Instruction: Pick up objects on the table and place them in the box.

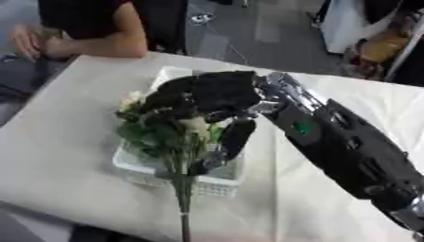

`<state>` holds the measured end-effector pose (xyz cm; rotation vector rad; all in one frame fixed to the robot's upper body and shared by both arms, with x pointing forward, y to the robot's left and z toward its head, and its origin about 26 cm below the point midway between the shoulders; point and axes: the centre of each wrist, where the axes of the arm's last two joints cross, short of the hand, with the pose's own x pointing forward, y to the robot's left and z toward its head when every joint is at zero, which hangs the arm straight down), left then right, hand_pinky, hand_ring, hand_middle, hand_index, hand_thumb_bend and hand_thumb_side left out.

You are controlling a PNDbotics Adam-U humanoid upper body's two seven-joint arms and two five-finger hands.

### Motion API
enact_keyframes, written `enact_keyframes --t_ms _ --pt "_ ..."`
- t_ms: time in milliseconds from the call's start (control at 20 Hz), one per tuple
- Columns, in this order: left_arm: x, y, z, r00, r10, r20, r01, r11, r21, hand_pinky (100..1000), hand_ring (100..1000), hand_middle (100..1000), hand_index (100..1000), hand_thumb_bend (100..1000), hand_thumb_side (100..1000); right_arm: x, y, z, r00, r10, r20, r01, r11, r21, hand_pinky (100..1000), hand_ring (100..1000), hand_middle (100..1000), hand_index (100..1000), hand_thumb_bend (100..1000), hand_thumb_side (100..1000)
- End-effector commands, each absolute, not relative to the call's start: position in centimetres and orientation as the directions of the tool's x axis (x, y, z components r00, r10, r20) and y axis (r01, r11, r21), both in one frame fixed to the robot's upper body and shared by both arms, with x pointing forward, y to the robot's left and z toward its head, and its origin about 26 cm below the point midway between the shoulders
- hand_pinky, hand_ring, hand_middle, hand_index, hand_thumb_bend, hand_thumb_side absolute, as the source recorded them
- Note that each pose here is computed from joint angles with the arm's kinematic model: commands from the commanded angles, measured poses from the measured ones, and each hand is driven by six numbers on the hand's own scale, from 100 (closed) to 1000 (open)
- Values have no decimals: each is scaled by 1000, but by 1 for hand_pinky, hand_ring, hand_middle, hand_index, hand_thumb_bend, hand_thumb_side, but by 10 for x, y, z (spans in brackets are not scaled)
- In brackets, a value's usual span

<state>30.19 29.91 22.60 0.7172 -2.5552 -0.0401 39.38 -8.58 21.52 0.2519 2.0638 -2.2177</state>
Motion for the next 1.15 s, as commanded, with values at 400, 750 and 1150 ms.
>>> enact_keyframes --t_ms 400,750,1150 --pt "299 299 234 -755 -507 417 -491 858 153 594 745 832 851 114 817 406 -136 275 -912 -13 -410 408 -147 -901 1000 1000 1000 1000 457 580" --pt "299 301 234 -750 -513 417 -497 853 158 594 745 831 851 114 816 408 -180 306 -873 148 -465 474 32 -880 1000 1000 1000 995 446 347" --pt "298 302 234 -744 -522 418 -504 848 161 593 745 830 851 112 818 401 -232 318 -821 377 -428 524 202 -827 1000 1000 1000 960 174 100"
